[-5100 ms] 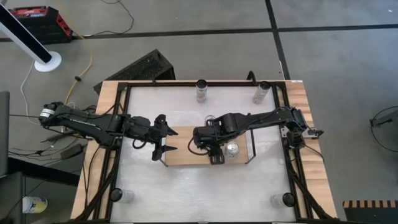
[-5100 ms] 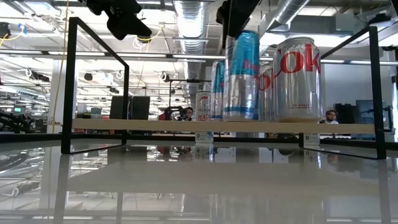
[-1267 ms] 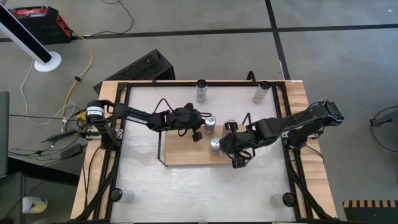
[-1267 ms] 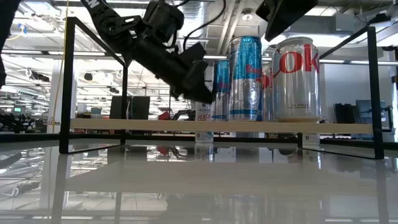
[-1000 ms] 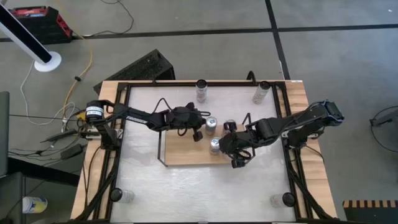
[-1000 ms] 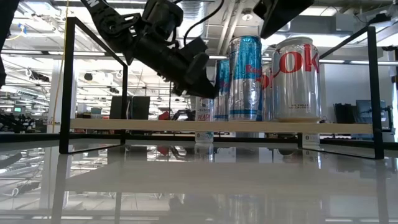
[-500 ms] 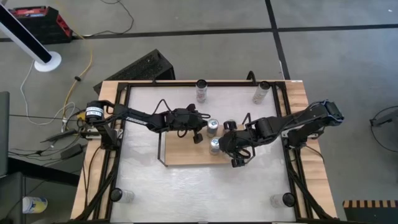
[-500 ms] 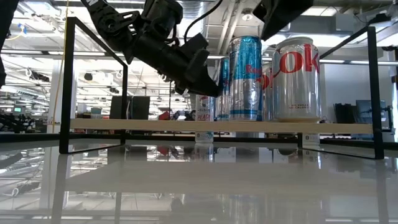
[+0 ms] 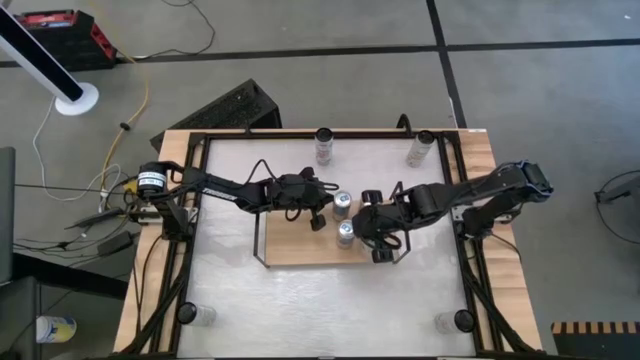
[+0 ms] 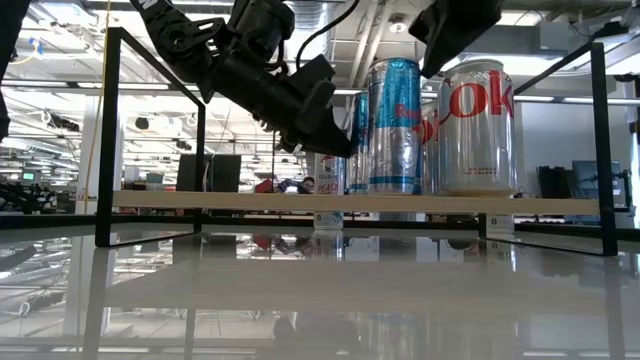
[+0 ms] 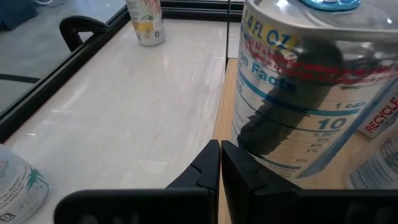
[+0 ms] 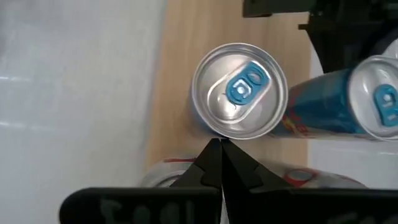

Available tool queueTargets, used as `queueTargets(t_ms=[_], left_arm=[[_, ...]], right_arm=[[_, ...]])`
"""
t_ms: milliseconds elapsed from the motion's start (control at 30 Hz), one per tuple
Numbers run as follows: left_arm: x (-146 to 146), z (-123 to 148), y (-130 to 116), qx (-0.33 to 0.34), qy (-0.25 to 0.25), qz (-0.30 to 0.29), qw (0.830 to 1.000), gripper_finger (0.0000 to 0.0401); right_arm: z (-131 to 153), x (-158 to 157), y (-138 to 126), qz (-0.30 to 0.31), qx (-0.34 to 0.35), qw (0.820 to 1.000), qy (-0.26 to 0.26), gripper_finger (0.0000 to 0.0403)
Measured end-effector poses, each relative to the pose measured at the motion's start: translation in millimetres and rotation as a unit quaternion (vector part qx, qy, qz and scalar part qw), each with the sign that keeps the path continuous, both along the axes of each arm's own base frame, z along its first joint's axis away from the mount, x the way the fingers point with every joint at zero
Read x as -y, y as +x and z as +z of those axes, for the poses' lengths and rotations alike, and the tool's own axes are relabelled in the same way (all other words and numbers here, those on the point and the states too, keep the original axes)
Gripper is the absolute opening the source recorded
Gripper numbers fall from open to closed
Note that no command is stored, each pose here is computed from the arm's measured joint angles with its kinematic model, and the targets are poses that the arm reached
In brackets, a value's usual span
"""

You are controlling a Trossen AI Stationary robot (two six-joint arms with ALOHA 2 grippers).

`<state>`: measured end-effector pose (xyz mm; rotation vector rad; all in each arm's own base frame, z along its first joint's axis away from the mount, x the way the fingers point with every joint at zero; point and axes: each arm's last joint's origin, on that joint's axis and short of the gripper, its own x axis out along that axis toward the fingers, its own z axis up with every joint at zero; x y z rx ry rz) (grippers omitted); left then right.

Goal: Place canned beverage on shelf
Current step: Adjust the blue soda cans

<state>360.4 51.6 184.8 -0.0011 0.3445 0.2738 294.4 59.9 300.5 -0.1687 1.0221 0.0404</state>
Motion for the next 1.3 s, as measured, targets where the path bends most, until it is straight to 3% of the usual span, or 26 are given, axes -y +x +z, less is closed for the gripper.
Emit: queueTargets(t_ms=[1300], left_arm=[[-0.1,-1.5,-0.7,-0.008,-0.003,0.001,1.0,0.0]], right_arm=[[-5.0,8.7,8.2,-0.005,-0.001,1.0,0.005,0.0023]])
